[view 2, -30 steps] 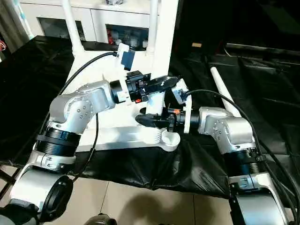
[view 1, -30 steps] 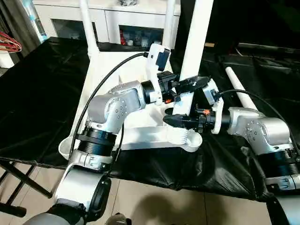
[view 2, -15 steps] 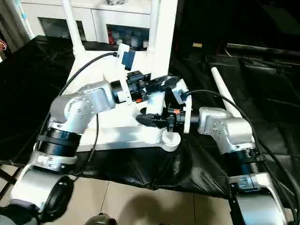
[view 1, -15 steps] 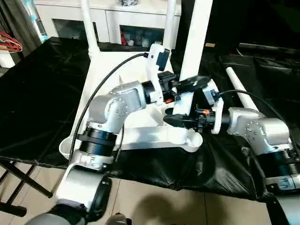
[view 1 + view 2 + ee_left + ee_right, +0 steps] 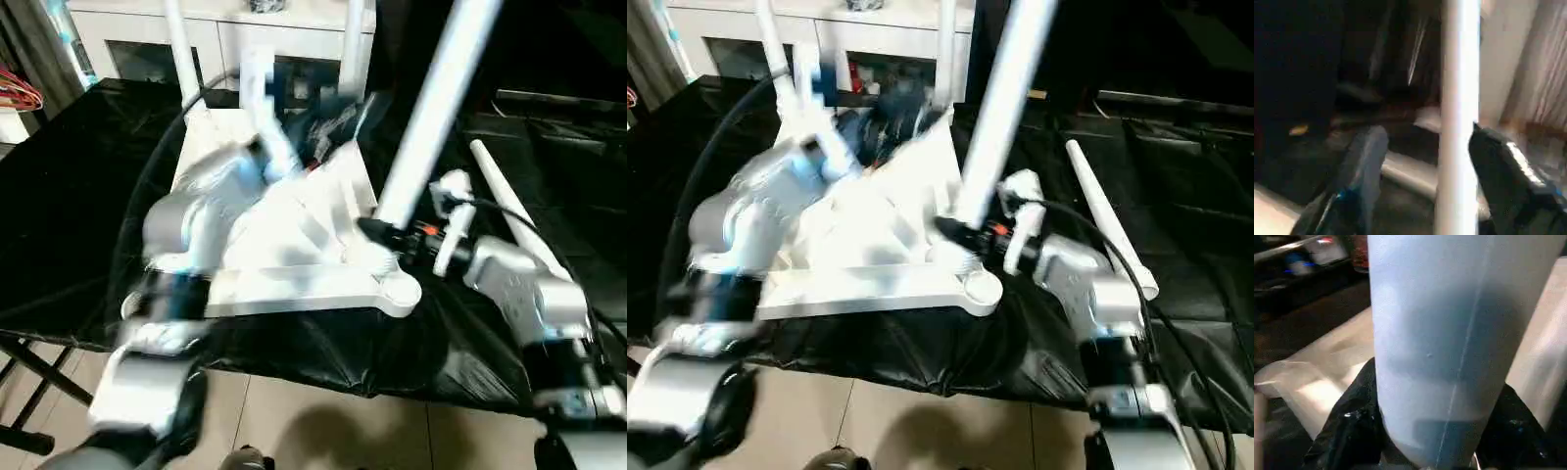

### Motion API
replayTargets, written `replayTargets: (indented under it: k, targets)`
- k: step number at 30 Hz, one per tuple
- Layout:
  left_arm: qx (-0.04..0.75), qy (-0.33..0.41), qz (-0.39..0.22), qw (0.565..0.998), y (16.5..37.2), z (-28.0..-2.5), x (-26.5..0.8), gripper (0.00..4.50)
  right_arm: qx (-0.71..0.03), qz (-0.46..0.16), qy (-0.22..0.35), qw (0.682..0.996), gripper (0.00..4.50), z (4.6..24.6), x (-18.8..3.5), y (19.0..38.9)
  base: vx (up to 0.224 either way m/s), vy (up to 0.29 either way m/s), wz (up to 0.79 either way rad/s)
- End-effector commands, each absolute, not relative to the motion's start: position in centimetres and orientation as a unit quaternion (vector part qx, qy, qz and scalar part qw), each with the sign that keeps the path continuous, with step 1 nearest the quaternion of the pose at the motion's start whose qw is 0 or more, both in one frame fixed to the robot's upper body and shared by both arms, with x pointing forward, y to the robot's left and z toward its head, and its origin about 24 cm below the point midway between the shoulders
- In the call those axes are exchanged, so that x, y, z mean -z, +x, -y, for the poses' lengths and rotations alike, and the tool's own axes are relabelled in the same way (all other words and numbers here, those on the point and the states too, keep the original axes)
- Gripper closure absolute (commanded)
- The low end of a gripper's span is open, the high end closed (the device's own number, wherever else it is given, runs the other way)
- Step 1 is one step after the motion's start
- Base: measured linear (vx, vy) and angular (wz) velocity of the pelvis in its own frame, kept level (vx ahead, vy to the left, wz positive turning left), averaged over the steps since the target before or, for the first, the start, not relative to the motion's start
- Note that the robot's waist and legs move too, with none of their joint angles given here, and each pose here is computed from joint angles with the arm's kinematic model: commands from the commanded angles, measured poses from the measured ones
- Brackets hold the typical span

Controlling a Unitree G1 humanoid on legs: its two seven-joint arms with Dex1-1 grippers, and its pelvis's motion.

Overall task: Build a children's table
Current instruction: Pick table leg, then insert table leg to table base

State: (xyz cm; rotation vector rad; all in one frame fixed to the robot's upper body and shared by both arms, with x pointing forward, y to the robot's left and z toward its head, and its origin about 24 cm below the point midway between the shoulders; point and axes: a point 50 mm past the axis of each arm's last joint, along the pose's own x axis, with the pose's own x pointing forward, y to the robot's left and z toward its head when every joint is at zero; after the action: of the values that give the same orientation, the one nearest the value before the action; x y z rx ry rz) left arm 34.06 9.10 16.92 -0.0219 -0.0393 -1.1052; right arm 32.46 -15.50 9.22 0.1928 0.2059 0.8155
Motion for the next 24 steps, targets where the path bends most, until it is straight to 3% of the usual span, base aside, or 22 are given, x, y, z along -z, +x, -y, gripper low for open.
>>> replayTargets:
  k: [1,6,11,14,24]
  targets:
    - [0.572,0.077,-0.033,0.816,32.8,-8.3,-14.1,1.39,-0.358,-0.080,0.068,0.928,2.60,16.3,-9.7,32.4,0.000,0.000,0.00]
    - [0.605,0.136,-0.094,0.779,31.4,-8.7,-10.5,1.39,-0.326,-0.091,0.055,0.939,2.60,17.0,-9.0,31.7,0.000,0.000,0.00]
    - [0.612,0.151,-0.116,0.768,31.2,-8.9,-9.1,1.88,-0.322,-0.095,0.050,0.941,2.60,17.1,-8.7,31.3,0.000,0.000,0.00]
    - [0.598,0.182,-0.164,0.763,31.7,-9.3,-6.7,2.09,-0.317,-0.104,0.031,0.942,2.60,16.9,-8.3,30.6,0.000,0.000,0.00]
    - [0.579,0.182,-0.196,0.770,32.3,-9.0,-5.8,2.86,-0.303,-0.106,0.021,0.947,2.60,16.8,-8.1,30.6,0.000,0.000,0.00]
